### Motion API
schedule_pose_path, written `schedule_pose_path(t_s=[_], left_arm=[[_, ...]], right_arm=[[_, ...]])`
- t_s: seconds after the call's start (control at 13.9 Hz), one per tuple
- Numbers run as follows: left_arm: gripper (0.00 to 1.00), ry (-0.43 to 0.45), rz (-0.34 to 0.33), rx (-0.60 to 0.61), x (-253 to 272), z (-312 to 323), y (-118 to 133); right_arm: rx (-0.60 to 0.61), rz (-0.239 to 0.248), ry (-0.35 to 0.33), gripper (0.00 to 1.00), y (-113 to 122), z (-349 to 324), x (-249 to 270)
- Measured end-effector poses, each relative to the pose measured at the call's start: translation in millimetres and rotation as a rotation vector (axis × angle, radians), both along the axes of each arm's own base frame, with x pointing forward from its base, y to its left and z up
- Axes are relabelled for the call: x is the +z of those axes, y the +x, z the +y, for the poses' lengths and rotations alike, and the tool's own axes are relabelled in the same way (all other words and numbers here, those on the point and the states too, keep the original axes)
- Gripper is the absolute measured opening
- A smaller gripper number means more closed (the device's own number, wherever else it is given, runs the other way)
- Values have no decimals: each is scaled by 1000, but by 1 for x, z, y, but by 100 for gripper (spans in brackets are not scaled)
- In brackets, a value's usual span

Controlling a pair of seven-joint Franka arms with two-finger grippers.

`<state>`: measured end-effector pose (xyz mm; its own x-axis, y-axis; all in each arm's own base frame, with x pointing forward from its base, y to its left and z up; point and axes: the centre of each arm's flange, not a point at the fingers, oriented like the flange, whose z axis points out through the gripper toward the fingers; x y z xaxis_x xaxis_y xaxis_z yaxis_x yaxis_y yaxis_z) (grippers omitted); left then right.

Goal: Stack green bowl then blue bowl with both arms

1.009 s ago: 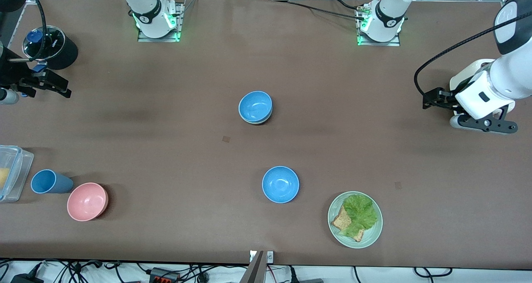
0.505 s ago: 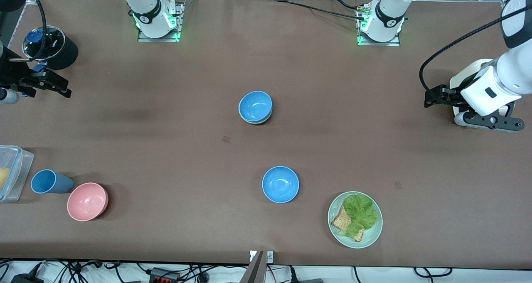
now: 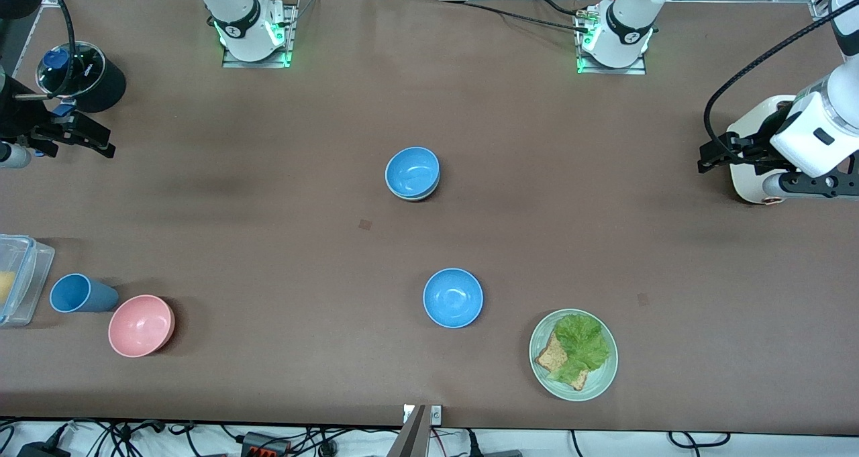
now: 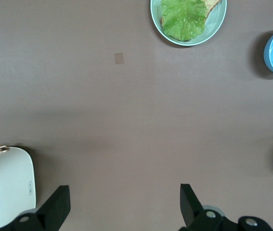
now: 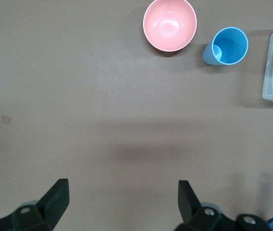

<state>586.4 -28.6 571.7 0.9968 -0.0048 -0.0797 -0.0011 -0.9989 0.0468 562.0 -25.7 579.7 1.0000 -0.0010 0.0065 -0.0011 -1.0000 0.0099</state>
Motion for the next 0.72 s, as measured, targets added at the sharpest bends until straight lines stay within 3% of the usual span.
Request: schedule_pose_path(t_s=[0.72], left_arm=[[100,-13,-6,-10,6,-8,-4]], right_arm=[[0,0,0,100,0,0,0]])
